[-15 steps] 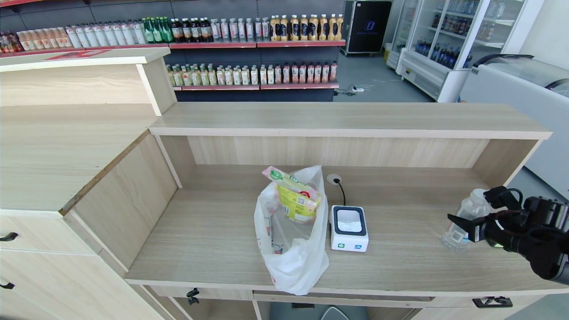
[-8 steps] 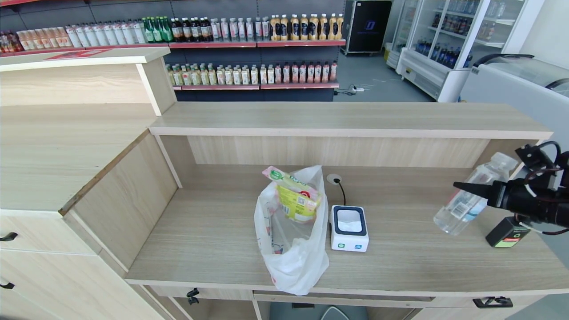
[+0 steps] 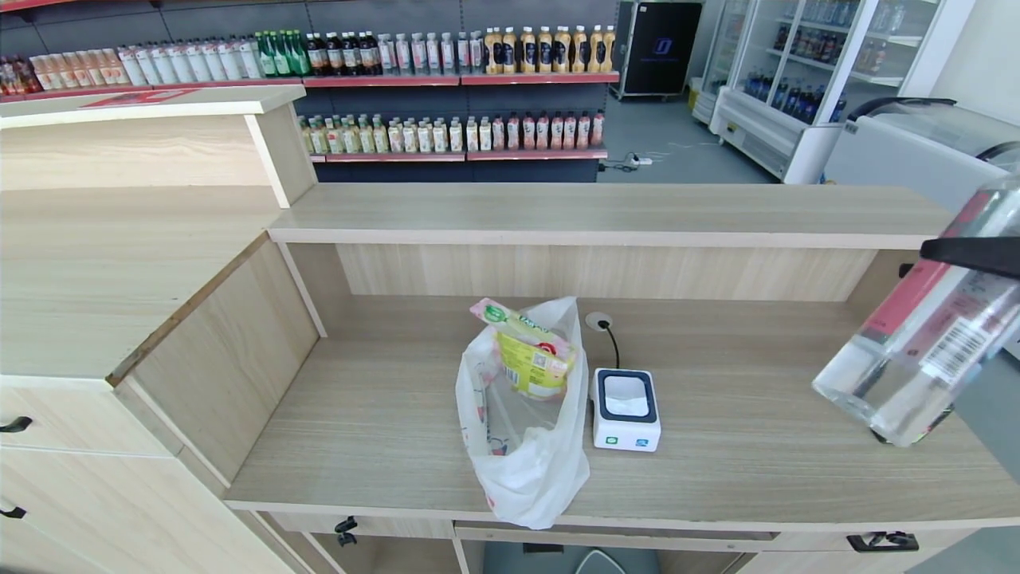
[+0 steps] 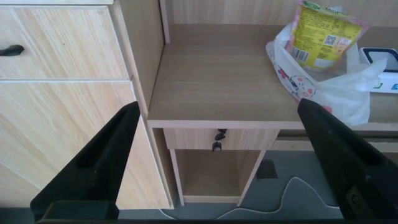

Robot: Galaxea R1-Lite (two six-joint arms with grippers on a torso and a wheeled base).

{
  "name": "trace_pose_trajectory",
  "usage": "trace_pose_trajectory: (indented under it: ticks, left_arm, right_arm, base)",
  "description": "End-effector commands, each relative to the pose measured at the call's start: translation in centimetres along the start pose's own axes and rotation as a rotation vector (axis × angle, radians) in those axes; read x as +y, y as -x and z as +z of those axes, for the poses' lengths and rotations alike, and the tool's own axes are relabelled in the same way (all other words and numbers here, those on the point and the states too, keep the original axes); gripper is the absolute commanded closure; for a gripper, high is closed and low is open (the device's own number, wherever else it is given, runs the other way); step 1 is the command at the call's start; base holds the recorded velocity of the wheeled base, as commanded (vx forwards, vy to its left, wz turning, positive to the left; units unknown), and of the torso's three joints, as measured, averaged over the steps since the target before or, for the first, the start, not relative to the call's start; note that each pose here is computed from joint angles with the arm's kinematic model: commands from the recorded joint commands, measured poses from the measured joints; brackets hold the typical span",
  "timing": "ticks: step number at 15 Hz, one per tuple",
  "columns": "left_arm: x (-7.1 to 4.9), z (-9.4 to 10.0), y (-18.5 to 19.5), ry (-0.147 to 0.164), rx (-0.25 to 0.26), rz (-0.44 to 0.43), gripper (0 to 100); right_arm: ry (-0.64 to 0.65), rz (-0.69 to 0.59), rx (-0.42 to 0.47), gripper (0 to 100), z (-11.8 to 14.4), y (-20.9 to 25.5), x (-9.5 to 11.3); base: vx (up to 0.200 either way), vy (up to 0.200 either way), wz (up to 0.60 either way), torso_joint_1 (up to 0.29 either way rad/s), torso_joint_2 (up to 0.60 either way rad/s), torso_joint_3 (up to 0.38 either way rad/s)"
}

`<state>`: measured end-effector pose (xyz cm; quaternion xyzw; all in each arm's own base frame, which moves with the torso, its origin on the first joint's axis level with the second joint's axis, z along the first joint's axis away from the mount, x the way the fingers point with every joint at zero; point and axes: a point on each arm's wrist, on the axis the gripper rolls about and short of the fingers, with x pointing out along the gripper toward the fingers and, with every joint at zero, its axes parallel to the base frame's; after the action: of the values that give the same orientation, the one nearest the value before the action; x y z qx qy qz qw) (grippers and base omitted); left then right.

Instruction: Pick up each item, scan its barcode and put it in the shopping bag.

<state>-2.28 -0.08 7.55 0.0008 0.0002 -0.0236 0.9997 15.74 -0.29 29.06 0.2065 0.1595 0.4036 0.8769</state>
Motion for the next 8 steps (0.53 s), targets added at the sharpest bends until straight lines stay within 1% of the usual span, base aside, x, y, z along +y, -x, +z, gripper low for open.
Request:
trace_pose_trajectory:
  ticks: [1,3,8]
  left_arm:
    - [0.0,0.0,0.0,0.000,0.001,0.000,0]
    - [0.0,0.0,0.0,0.000,0.001,0.000,0]
    - [0.0,0.0,0.0,0.000,0.001,0.000,0]
  right_arm:
    - [0.089,0.090,-0.019,100,-1.0,2.2,5.2]
    - [0.096,0.097,-0.019,100,-1.3,3.1,6.5]
    - [0.107,0.122,-0.013,100,-2.1,4.0,7.8]
  base:
    - [0.000,0.000,0.00,0.000,0.00,0.000]
    - [0.000,0.000,0.00,0.000,0.00,0.000]
    - [0.000,0.000,0.00,0.000,0.00,0.000]
